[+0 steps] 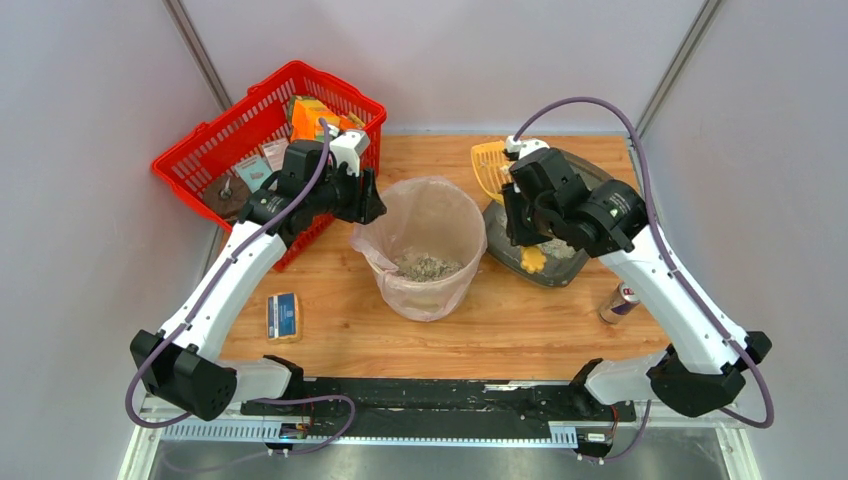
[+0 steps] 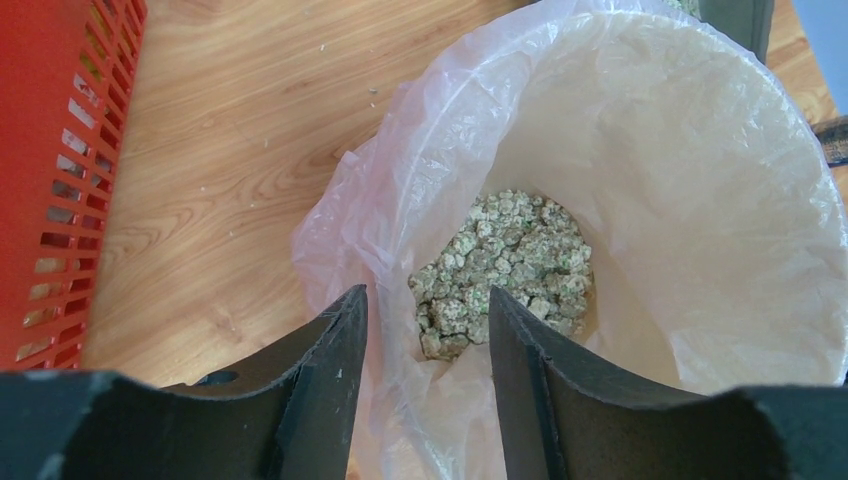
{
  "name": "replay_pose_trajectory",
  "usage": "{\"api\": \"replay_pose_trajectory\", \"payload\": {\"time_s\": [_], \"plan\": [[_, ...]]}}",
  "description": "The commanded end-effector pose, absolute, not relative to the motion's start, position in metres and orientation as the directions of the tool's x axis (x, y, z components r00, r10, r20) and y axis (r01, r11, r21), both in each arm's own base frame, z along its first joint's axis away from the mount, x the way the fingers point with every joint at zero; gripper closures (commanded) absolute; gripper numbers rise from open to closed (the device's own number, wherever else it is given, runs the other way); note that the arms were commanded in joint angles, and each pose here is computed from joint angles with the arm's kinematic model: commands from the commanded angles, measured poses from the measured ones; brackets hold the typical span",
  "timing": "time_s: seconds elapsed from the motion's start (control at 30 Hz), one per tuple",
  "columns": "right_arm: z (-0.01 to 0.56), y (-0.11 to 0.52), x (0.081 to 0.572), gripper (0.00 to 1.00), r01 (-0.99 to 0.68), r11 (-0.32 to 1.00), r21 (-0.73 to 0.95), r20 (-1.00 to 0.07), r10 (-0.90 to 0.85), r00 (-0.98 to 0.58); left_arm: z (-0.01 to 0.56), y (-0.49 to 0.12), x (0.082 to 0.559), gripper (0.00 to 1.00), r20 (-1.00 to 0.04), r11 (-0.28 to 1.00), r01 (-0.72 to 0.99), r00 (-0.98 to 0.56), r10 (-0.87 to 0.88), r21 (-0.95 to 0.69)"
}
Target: Clean the litter box
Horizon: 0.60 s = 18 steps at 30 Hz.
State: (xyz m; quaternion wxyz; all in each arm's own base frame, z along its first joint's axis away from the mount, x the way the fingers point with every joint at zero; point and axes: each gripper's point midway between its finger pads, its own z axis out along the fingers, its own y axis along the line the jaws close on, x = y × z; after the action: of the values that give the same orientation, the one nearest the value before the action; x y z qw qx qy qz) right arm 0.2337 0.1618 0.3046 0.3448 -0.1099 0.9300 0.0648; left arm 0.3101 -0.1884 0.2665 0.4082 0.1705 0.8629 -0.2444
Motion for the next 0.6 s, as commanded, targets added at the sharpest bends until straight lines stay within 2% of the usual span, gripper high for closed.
{"api": "replay_pose_trajectory", "payload": {"time_s": [0.0,0.1,0.17,0.3,0.57], "plan": [[0.321,0.155,0.225,1.0,-0.281,0.952,-0.123,-0.674,-0.288,-0.68,0.281,-0.192,0.309,0.46,-0.812,0.808,0.513,-0.579,0.077,-0.289],[0.321,0.167,0.22,1.0,-0.337,0.905,-0.258,-0.668,-0.42,-0.614,0.281,-0.192,0.308,0.48,-0.811,0.806,0.515,-0.579,0.078,-0.29],[0.311,0.176,0.215,1.0,-0.391,0.842,-0.372,-0.619,-0.539,-0.571,0.282,-0.193,0.308,0.52,-0.814,0.805,0.517,-0.576,0.076,-0.291],[0.304,0.17,0.223,1.0,-0.336,0.706,-0.624,-0.512,-0.694,-0.507,0.282,-0.193,0.308,0.58,-0.812,0.803,0.519,-0.579,0.078,-0.294],[0.305,0.179,0.226,1.0,-0.312,0.593,-0.742,-0.455,-0.788,-0.415,0.283,-0.194,0.307,0.76,-0.812,0.799,0.522,-0.579,0.075,-0.299]]}}
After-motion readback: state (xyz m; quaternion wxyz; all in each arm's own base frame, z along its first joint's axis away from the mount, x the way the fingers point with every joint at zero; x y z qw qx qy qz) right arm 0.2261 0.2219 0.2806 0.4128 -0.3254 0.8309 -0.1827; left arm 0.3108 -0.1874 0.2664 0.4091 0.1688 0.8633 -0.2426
